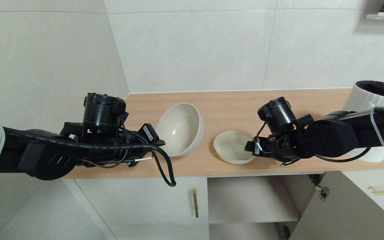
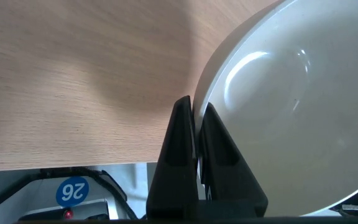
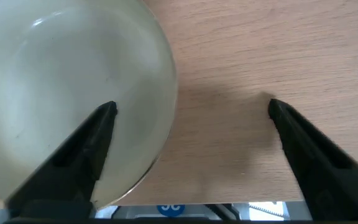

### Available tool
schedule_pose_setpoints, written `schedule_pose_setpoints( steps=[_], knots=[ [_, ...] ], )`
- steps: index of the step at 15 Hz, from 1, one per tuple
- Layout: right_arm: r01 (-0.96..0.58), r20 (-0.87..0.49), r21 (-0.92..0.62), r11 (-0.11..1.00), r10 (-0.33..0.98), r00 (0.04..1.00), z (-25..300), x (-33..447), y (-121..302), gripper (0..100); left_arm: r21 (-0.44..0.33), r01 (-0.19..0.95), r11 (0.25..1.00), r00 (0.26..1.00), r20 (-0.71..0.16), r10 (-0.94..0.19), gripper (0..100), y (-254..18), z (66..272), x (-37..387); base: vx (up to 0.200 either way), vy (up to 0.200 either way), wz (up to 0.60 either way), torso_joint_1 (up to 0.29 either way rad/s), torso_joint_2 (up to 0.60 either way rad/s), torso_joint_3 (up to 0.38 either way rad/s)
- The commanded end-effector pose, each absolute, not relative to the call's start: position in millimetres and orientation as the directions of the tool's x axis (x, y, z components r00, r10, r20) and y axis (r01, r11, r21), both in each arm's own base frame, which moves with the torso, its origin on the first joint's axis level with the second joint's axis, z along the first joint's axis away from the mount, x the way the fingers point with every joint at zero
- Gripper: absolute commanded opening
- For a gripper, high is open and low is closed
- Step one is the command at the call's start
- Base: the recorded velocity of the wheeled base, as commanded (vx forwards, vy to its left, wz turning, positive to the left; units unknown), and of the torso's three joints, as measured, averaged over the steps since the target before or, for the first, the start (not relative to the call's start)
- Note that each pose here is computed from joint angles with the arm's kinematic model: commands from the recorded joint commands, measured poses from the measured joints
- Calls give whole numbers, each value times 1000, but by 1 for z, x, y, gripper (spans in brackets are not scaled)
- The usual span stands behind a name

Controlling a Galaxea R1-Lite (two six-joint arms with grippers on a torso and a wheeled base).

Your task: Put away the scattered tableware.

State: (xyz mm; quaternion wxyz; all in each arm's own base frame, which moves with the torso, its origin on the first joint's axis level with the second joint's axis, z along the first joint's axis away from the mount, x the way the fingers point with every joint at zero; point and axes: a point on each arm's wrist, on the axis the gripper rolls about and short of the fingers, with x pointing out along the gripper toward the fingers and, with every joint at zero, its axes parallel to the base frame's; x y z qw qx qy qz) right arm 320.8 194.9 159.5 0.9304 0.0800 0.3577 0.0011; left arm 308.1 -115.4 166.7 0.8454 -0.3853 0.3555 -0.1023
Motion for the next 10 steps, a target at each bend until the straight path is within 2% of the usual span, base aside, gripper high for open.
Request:
schedule_pose_setpoints(
  steps=[1, 7, 10],
  knots=[
    [54, -668, 149, 987, 60, 742, 159, 320, 195, 0, -726, -99, 680, 728, -519, -448, 0, -115, 168, 308, 0, 0, 0, 0, 0, 0],
    [48, -645, 176, 983, 78, 760, 175, 312, 190, 0, -726, -85, 682, 732, -510, -451, 0, -113, 172, 300, 0, 0, 0, 0, 0, 0],
    [23, -626, 202, 979, 111, 772, 194, 292, 177, 0, -684, -32, 729, 730, -514, -450, 0, -106, 175, 282, 0, 0, 0, 0, 0, 0]
  ],
)
